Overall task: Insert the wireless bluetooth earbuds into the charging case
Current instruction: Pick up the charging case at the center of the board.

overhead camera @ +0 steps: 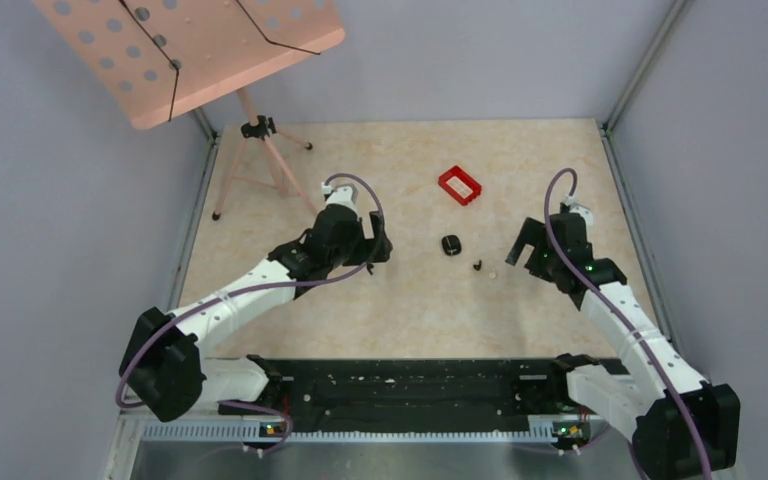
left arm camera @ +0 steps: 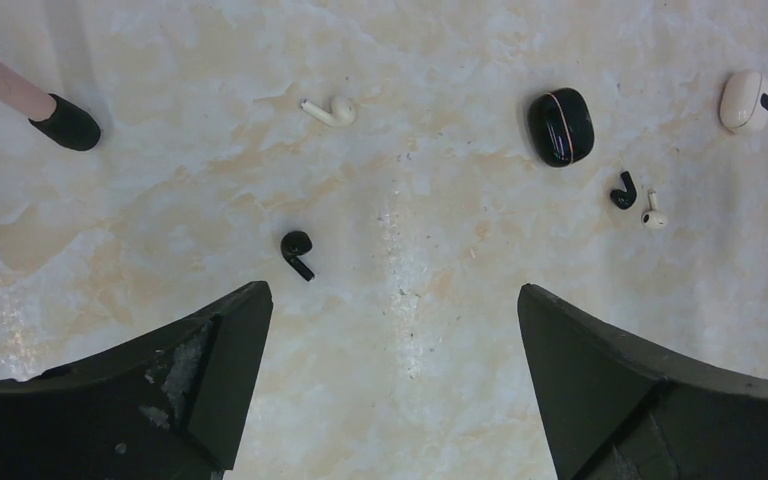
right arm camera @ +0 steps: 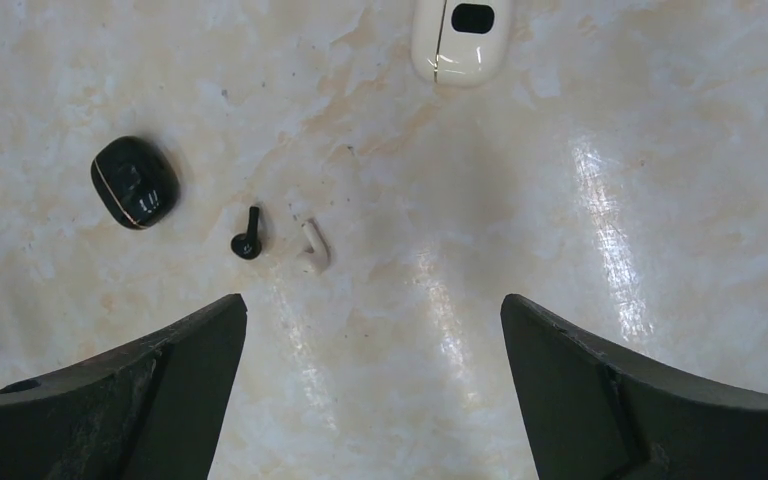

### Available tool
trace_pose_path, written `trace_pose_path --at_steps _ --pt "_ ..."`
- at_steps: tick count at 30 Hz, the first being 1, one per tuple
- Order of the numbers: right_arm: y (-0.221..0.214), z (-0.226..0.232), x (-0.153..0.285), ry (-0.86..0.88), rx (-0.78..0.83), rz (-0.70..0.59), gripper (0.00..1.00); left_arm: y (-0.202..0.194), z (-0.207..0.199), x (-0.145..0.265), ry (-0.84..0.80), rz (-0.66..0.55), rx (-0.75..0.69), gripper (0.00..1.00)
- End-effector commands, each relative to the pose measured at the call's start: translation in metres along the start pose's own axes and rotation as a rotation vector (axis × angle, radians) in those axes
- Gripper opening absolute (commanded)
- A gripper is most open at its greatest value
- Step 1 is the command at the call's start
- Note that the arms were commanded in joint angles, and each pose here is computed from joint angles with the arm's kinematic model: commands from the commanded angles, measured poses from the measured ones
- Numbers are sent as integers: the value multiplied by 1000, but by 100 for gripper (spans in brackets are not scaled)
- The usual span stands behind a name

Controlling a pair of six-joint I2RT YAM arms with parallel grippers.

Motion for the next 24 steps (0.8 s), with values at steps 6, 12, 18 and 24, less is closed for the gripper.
trace_pose_path --at_steps 6,12,18,24 --pt "25 20 7 136 50 -82 99 30 -11 15 11 -128 68 99" --pt "34 58 7 211 156 -137 99 17 -2 13 29 -69 43 98" --pt "28 131 -20 232 391 -52 99 3 11 14 105 3 88 99" --pt "25 161 -66 241 512 30 99 -6 28 40 49 -41 96 97"
Point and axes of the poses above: each gripper's point midway between its finger pads, its own x axis back along the fingers, its own z axis along the line the jaws close on, y = z × x, the point moved 6 cm from there along x, back along the fingers, and after that the axes turned 13 degrees about x, right-handed, at the moved point
